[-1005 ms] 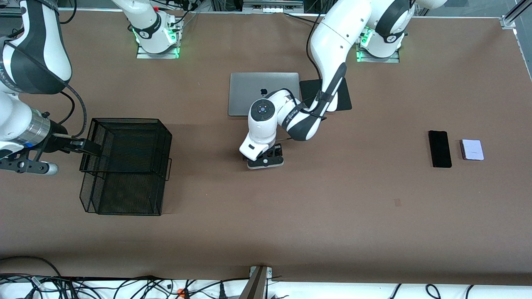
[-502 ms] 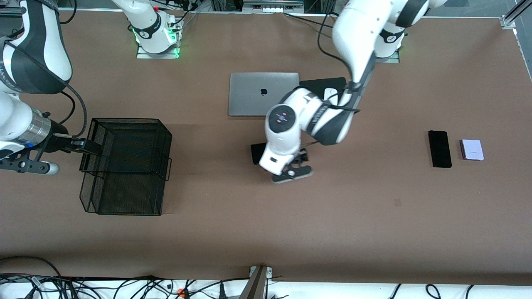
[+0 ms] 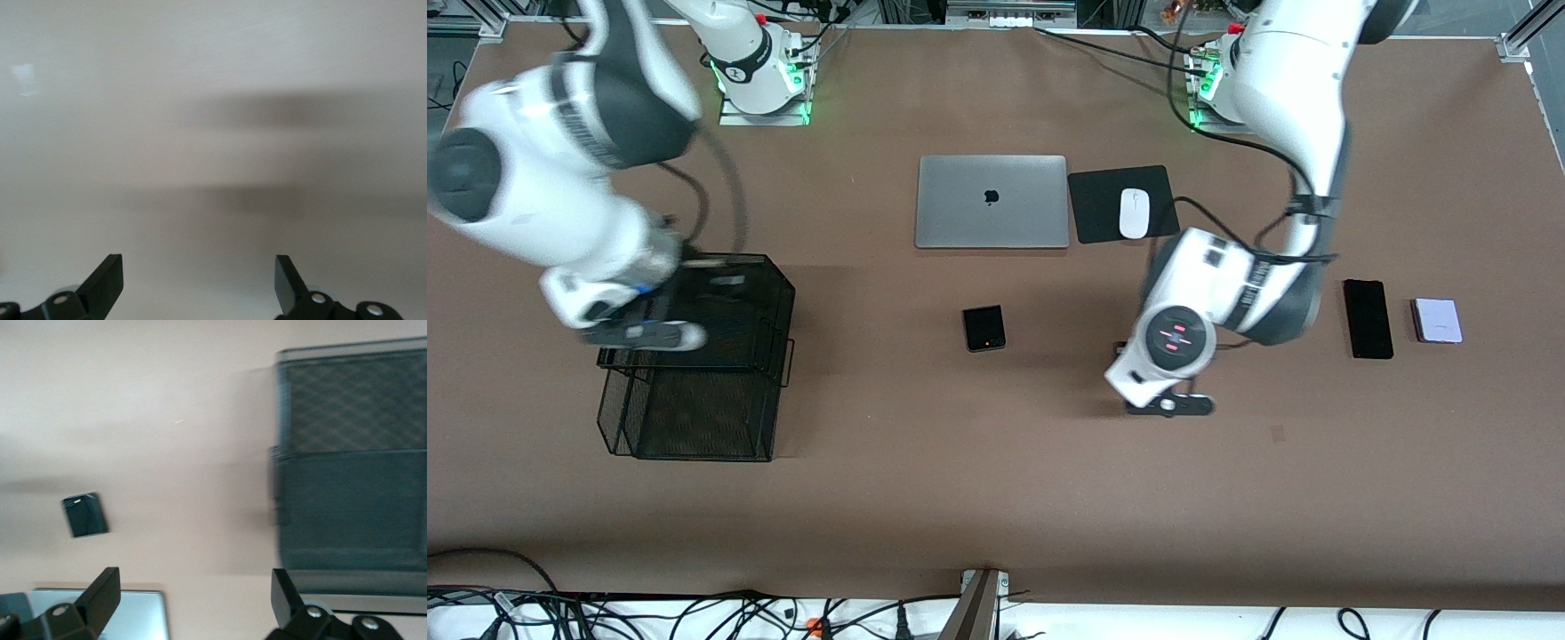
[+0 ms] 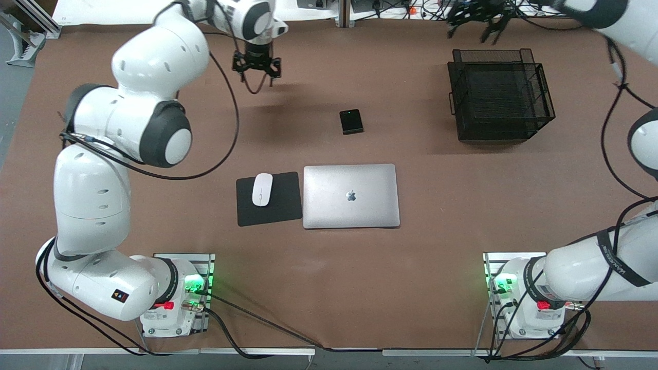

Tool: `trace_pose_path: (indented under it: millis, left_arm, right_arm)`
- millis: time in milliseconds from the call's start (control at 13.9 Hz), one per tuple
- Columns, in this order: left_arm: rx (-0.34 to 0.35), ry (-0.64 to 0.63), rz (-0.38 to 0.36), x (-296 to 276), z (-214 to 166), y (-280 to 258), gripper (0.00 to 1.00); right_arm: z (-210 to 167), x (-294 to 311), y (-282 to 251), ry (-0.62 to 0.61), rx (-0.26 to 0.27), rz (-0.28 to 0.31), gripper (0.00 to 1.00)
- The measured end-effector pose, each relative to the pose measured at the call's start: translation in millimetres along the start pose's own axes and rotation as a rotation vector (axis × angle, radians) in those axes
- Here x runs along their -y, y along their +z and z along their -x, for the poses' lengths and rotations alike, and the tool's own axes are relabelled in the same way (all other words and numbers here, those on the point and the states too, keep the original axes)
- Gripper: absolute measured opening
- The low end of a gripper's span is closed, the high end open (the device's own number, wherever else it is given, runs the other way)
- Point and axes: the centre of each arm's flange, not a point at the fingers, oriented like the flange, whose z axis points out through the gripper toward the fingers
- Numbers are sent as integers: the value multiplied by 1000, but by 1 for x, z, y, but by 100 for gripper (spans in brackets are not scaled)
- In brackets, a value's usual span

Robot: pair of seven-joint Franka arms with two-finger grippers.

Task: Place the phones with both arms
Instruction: 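Grasp the flip phone with the right gripper while the left gripper reaches the black phone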

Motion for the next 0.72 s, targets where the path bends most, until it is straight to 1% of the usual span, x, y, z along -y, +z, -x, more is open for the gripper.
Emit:
trace_pose_path:
  millis: [144,287,431,502,574,718]
  left_arm:
    - [28,77,-59,51,4,8,100]
    - [69,172,-108,103,11,20,100]
    - [107,256,-104,161,18,30,100]
    - [112,279,-104,189,20,35,100]
    - [100,289,-103,213,23,41,100]
    - [41,305,-83,249,30,63,100]
  right_arm:
    - [19,69,36,21,-3,-8,100]
    - [34,123,80,-3,-8,-27,100]
    - [46,155,122,-51,-3,-25,100]
    - [52,167,141,-80,-1,-9,100]
    - [60,177,159,-109,6,8,100]
    - [75,199,195,-155,13,23,100]
